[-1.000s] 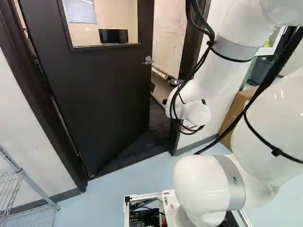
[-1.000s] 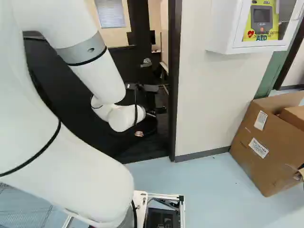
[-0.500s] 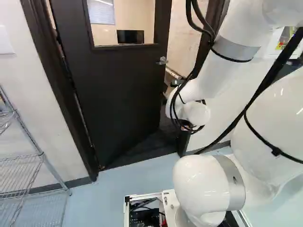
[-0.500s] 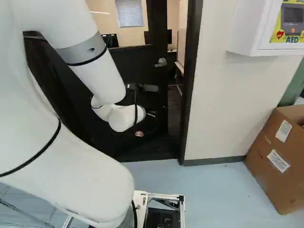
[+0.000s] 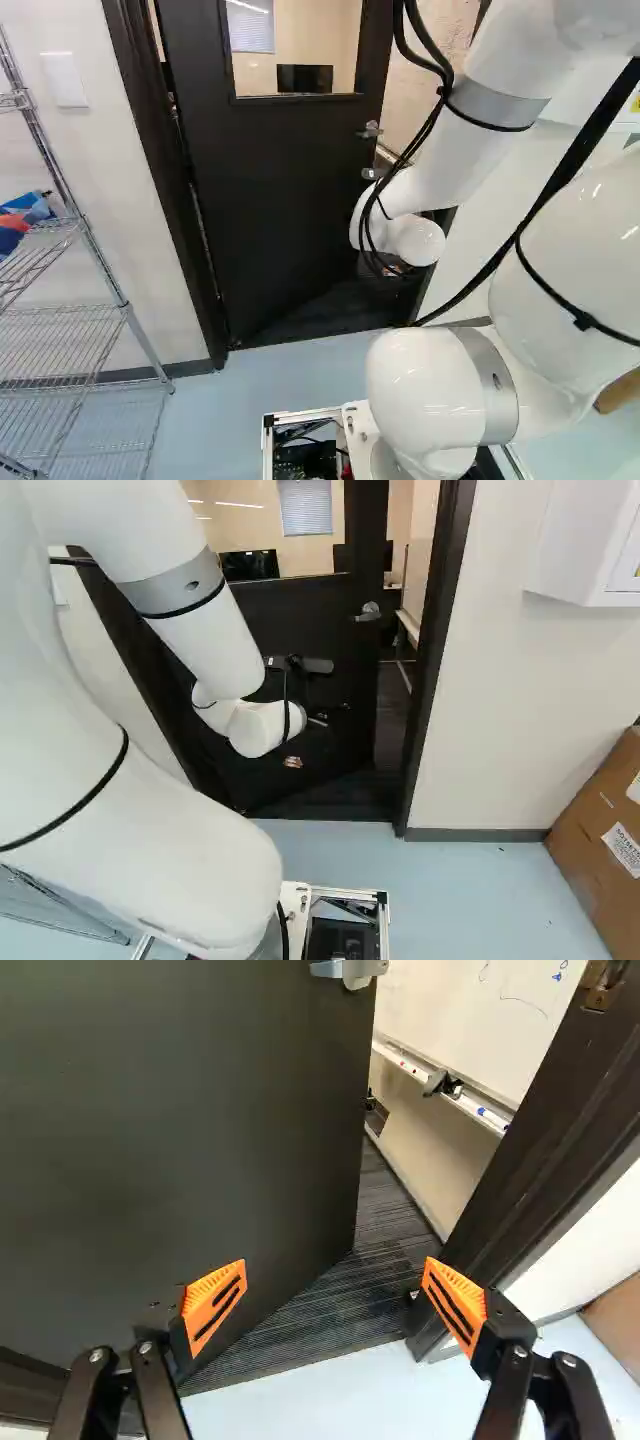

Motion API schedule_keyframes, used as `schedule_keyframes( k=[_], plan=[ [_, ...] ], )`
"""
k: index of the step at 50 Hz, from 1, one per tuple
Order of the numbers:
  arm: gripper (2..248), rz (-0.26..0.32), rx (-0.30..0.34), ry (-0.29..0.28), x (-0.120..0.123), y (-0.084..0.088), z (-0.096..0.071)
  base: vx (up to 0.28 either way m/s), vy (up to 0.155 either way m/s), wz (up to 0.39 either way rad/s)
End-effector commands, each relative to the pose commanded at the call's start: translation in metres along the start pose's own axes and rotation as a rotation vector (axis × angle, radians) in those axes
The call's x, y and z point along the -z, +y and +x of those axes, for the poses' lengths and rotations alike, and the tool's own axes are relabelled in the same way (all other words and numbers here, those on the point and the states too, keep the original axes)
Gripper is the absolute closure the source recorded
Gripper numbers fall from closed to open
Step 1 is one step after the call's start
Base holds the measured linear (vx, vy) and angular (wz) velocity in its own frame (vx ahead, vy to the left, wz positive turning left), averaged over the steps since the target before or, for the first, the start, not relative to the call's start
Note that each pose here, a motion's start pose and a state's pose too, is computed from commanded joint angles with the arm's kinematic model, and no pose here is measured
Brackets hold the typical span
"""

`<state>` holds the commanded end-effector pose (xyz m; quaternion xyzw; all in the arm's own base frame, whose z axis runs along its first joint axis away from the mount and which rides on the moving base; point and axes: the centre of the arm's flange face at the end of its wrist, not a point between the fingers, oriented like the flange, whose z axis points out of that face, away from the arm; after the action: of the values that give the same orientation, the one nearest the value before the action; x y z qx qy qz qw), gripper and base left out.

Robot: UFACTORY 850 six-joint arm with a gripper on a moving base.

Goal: Open the door and move inside

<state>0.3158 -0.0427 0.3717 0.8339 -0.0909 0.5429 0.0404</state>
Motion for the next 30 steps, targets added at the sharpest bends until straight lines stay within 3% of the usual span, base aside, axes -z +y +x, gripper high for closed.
schedule_keyframes(
  k=[30],
  plan=[
    [3,0.0,0.0,0.0,0.0,0.0,0.0,0.073,0.035,-0.005]
  ],
)
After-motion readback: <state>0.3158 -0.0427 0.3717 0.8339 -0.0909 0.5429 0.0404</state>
